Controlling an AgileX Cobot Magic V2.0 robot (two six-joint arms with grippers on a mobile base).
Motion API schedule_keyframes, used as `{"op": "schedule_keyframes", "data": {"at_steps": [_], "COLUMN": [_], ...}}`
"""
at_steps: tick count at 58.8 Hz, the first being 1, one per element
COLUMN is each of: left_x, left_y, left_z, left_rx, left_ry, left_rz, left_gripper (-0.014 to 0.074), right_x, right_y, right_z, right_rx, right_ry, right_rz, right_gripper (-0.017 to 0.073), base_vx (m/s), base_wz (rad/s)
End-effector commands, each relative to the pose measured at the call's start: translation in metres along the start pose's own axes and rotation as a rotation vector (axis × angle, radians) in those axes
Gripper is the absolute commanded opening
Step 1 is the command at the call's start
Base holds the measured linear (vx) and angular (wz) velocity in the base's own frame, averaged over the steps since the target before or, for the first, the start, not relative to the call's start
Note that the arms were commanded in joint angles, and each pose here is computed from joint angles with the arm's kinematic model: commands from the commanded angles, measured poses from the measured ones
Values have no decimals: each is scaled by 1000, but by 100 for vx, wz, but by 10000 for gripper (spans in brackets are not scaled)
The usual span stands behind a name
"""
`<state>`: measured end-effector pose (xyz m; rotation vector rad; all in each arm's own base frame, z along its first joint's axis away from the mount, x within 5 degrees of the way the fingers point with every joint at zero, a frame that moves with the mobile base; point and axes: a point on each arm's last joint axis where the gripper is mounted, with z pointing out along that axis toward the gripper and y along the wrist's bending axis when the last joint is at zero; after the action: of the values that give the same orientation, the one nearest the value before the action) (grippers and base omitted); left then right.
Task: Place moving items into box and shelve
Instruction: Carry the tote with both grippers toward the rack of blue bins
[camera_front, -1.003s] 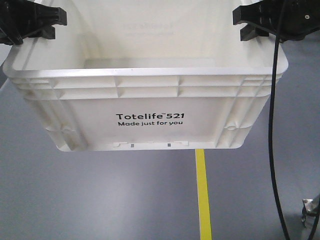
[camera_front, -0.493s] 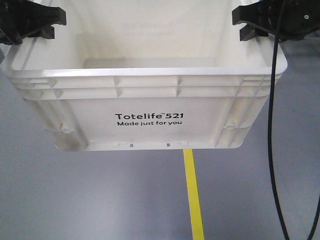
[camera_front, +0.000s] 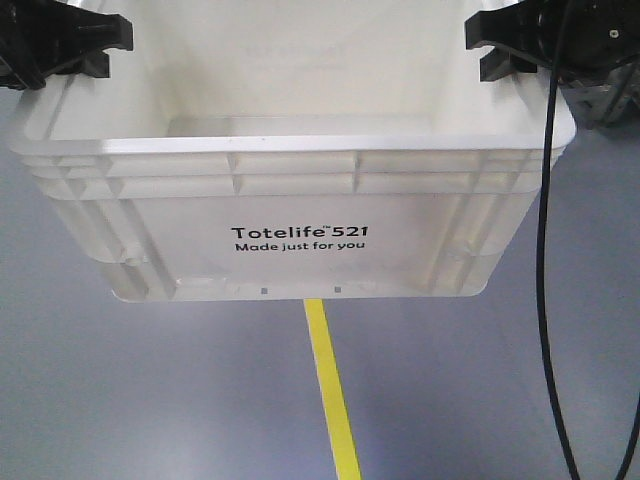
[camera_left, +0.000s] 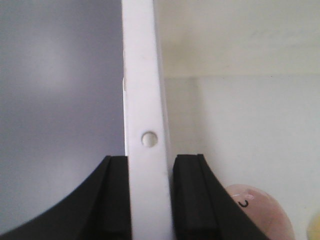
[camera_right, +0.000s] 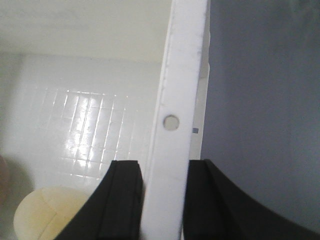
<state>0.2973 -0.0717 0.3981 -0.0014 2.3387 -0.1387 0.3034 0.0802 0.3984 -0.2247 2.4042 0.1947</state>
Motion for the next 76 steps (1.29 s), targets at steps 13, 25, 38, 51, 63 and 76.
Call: {"op": "schedule_keyframes", "data": {"at_steps": [13,25,38,51,63,76], "left_x": [-24,-24,-24,-24,-24,-24], "left_y": [-1,-1,-1,-1,-1,-1], "left_z": [-31,-31,-31,-31,-31,-31], "left_rx": [33,32,32,33,32,32], "left_ry": [-238,-236,-236,-237,-236,-237], "left_rz": [20,20,20,20,20,20], "left_gripper": [-22,-22,-22,-22,-22,-22], "right_x": [-20,-20,-20,-20,-20,-20], "right_y": [1,1,1,1,1,1], "right_z": [-35,-35,-35,-35,-35,-35], "right_rx": [-18,-18,-18,-18,-18,-18], "right_ry": [-222,-222,-222,-222,-222,-222], "right_rz": [-7,-7,-7,-7,-7,-7], "right_gripper": [-13,-13,-13,-13,-13,-13], "base_vx": [59,57,53,50,46,42], "base_wz": [-36,-41,-51,-62,-72,-75]}}
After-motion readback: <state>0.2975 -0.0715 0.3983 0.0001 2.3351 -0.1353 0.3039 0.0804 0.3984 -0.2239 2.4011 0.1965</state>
